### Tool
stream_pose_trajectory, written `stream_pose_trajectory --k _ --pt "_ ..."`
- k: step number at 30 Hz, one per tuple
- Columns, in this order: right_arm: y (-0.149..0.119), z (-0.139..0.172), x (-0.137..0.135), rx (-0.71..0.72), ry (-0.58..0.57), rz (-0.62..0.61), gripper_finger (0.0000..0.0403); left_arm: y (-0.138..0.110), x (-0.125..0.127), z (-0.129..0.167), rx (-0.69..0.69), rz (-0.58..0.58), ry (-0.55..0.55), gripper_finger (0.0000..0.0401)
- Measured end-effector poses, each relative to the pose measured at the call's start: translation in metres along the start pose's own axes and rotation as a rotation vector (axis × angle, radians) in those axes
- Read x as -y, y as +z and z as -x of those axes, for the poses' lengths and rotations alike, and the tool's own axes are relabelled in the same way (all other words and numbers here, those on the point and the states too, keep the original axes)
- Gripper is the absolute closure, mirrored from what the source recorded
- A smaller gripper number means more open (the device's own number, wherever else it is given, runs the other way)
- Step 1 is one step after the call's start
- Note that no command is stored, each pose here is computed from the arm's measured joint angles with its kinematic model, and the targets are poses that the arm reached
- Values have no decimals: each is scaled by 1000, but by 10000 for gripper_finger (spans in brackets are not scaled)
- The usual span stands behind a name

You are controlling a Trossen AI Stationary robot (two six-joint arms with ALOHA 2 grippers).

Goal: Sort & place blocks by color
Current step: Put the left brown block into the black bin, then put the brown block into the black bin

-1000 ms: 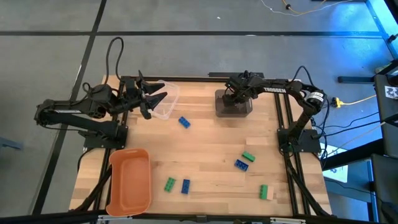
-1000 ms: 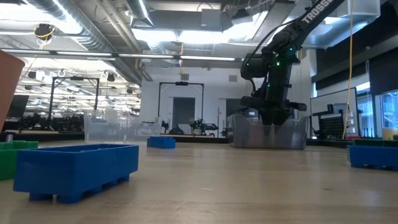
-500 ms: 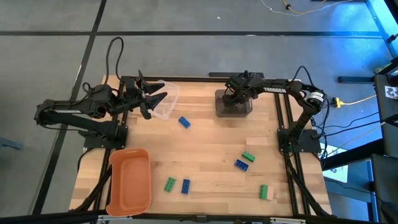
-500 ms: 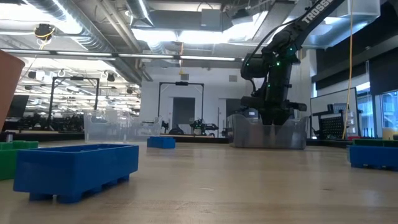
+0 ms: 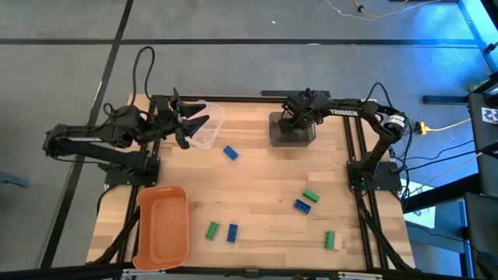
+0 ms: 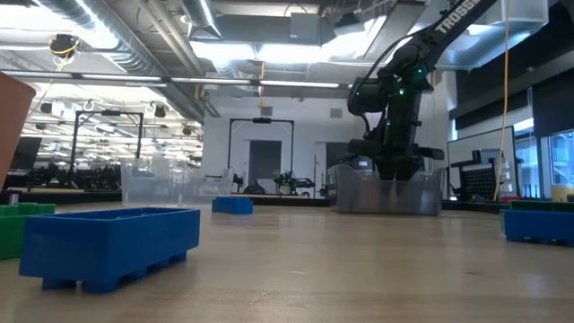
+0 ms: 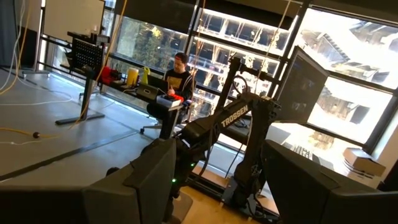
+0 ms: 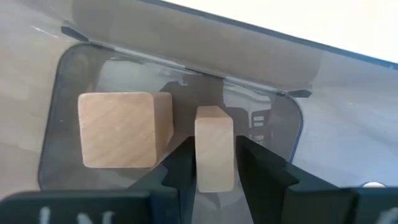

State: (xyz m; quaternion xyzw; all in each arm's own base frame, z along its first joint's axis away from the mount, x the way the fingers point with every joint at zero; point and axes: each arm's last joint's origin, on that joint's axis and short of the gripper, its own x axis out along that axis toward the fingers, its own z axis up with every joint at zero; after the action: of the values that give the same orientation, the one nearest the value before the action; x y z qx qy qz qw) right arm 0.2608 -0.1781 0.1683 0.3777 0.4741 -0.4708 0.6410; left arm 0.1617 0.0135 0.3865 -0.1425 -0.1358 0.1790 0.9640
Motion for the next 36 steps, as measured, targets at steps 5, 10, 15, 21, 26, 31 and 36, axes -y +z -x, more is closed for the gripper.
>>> stream_pose_trajectory --k 5,10,15,21,26,31,36 --pt "1 1 0 2 2 -1 290 0 0 0 0 0 0 172" --pt "8 8 -5 28 22 1 290 0 0 0 0 0 0 172" --pt "14 18 -7 53 -23 49 290 0 0 0 -1 0 0 172" --pt "22 33 -9 68 -65 123 290 0 0 0 -2 0 0 172" --pt "27 56 -17 100 -67 213 290 0 0 0 -2 0 0 172" --pt "17 102 -22 245 -10 266 290 0 0 0 -4 -1 1 172" --pt "-27 151 -19 393 137 305 290 -1 0 0 -13 -5 1 172"
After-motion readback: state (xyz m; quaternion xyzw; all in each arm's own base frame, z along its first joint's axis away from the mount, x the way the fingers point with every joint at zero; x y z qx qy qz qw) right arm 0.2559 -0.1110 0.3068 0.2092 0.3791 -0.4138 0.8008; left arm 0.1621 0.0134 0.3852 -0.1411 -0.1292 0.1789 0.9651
